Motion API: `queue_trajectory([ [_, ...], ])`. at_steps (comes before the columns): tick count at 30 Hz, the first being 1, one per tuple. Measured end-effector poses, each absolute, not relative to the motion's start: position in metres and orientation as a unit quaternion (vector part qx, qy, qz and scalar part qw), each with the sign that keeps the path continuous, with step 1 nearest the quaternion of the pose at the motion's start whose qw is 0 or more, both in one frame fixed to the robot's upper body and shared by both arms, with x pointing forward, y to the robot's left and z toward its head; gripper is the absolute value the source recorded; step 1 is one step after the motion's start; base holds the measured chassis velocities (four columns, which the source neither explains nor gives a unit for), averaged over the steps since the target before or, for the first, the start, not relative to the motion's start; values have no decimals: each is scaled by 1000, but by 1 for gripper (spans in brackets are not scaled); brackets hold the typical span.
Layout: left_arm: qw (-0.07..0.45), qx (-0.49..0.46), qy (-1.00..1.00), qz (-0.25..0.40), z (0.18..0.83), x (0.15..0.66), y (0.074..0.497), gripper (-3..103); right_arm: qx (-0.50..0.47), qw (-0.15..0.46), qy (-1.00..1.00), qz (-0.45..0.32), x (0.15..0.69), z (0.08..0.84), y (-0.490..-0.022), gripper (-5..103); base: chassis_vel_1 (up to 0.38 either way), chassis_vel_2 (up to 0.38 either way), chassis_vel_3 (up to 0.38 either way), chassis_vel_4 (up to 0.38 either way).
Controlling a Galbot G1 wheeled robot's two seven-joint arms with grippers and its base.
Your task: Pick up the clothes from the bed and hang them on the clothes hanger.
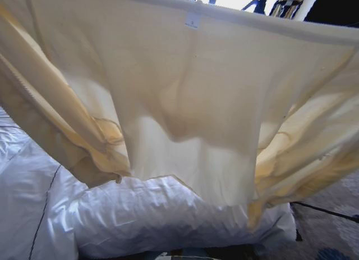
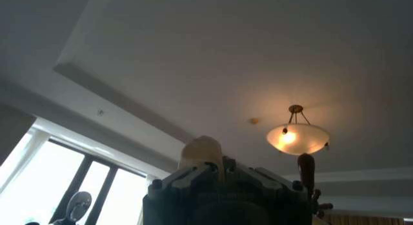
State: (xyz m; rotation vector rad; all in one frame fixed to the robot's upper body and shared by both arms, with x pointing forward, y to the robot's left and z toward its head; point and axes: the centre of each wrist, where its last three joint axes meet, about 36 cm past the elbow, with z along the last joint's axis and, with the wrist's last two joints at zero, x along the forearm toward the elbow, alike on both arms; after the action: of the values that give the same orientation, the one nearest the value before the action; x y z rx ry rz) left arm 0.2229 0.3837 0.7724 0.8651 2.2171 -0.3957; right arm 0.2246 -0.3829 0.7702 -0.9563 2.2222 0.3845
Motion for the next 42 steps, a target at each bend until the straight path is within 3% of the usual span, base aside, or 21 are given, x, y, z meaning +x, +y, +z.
queue_trajectory([
  [7,296,312,882,-192,742,246,378,1,-347,266,889,134,243,718,-384,0,0,0,0,0],
  [13,205,355,895,-180,695,297,338,1,-367,181,908,86,288,644,-333,0,0,0,0,0],
  [15,194,356,897,-178,690,305,338,1,-371,179,908,78,294,640,-329,0,0,0,0,0],
  [18,138,348,911,-175,660,348,347,1,-369,164,913,54,346,613,-323,0,0,0,0,0],
  [22,105,330,923,-170,636,389,362,1,-351,135,926,41,390,577,-322,0,0,0,0,0],
  [33,79,273,944,-168,593,505,372,1,-276,155,948,-42,510,556,-334,0,0,0,0,0],
  [42,58,238,955,-170,569,566,371,1,-240,161,956,-46,567,558,-353,0,0,0,0,0],
])
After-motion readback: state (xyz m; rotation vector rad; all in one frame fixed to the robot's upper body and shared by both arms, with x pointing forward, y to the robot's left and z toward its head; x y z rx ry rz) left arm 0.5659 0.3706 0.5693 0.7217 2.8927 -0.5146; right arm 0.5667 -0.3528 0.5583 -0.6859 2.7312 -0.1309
